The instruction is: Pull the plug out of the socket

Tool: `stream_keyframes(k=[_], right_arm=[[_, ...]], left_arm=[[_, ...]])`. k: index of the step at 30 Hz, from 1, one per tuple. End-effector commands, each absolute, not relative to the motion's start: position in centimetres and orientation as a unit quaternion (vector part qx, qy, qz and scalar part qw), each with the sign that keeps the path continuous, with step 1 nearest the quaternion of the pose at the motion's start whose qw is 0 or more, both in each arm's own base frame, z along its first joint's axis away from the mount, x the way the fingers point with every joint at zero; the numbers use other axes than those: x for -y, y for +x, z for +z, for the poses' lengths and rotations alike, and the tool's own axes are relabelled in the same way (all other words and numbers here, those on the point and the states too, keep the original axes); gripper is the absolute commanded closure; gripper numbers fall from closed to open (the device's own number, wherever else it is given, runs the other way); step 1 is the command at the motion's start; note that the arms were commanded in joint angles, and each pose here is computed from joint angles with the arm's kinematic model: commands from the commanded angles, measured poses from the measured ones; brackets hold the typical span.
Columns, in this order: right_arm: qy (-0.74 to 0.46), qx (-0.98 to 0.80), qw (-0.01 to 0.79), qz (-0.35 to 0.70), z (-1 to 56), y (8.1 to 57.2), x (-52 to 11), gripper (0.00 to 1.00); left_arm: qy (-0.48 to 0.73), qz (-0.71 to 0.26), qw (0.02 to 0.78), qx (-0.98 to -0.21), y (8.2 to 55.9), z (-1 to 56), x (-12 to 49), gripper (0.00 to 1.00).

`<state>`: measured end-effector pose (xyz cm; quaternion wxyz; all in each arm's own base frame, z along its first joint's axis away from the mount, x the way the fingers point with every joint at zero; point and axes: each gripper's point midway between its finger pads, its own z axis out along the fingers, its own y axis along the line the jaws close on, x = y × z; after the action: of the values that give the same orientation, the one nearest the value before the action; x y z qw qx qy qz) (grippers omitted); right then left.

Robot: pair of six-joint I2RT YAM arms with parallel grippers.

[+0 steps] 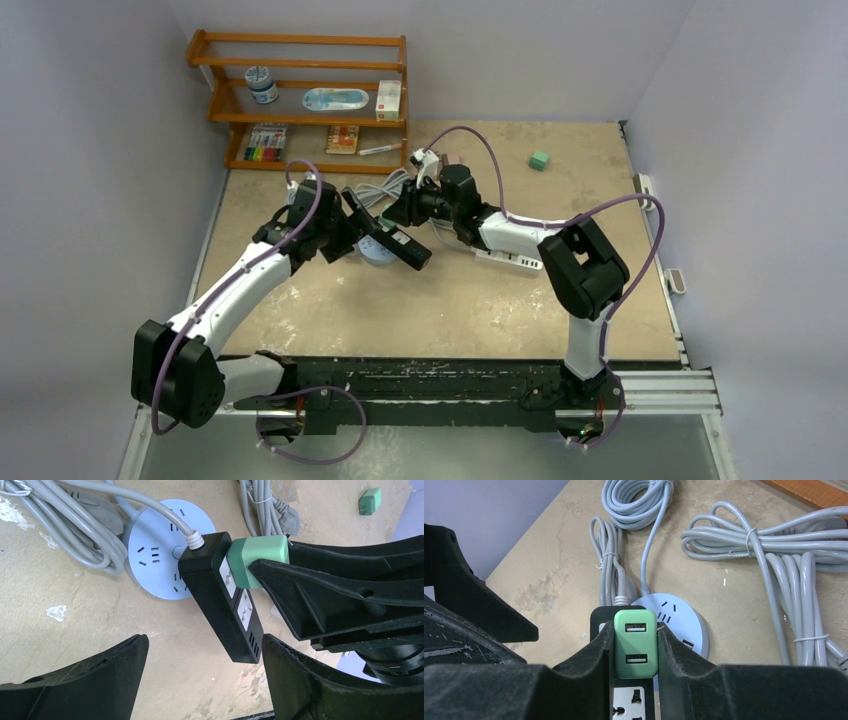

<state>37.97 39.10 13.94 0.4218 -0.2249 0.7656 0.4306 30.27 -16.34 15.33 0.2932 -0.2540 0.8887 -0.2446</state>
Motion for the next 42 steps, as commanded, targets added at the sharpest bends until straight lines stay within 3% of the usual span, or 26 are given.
stream_keyframes(k=[1, 10, 17, 23, 24, 26, 28, 35, 40, 42], right_arm=[[-0.206, -0.711, 0.494, 0.456, 20.4, 39.6, -40.3, 1.0], [-0.175, -0.687, 0.476, 0.519, 22.9, 38.3, -41.7, 1.0], [-0.173, -0.69, 0.479, 0.514, 22.8, 38.1, -41.4, 1.0], [-0.187, -0.686, 0.465, 0.528, 22.2, 37.1, -41.5, 1.0], [-0.191, -0.682, 0.463, 0.533, 22.2, 36.9, -41.6, 1.0], [-0.201, -0.667, 0.462, 0.549, 22.8, 36.4, -42.0, 1.0], [-0.206, -0.657, 0.453, 0.566, 23.1, 35.9, -42.3, 1.0], [-0.23, -0.65, 0.447, 0.57, 24.0, 34.8, -42.1, 1.0], [-0.229, -0.703, 0.543, 0.399, 24.5, 37.0, -39.9, 1.0], [-0.243, -0.682, 0.543, 0.426, 25.5, 35.5, -39.9, 1.0]], left_arm=[[-0.282, -0.282, 0.299, -0.867, 30.8, 16.0, 17.0, 0.17], [-0.297, -0.31, 0.29, -0.855, 32.7, 13.0, 18.6, 0.2], [-0.303, -0.317, 0.324, -0.838, 34.1, 14.6, 18.3, 0.21], [-0.311, -0.322, 0.338, -0.828, 34.2, 14.4, 17.7, 0.36], [-0.313, -0.321, 0.338, -0.827, 34.1, 14.1, 17.5, 0.42], [-0.316, -0.324, 0.338, -0.825, 34.2, 13.5, 17.1, 0.62], [-0.317, -0.323, 0.331, -0.828, 34.1, 12.8, 17.0, 1.0], [-0.335, -0.281, 0.319, -0.841, 33.6, 10.4, 15.0, 1.0], [-0.348, -0.256, 0.308, -0.847, 33.0, 9.0, 13.4, 1.0], [-0.351, -0.252, 0.305, -0.849, 32.9, 8.5, 13.0, 1.0]])
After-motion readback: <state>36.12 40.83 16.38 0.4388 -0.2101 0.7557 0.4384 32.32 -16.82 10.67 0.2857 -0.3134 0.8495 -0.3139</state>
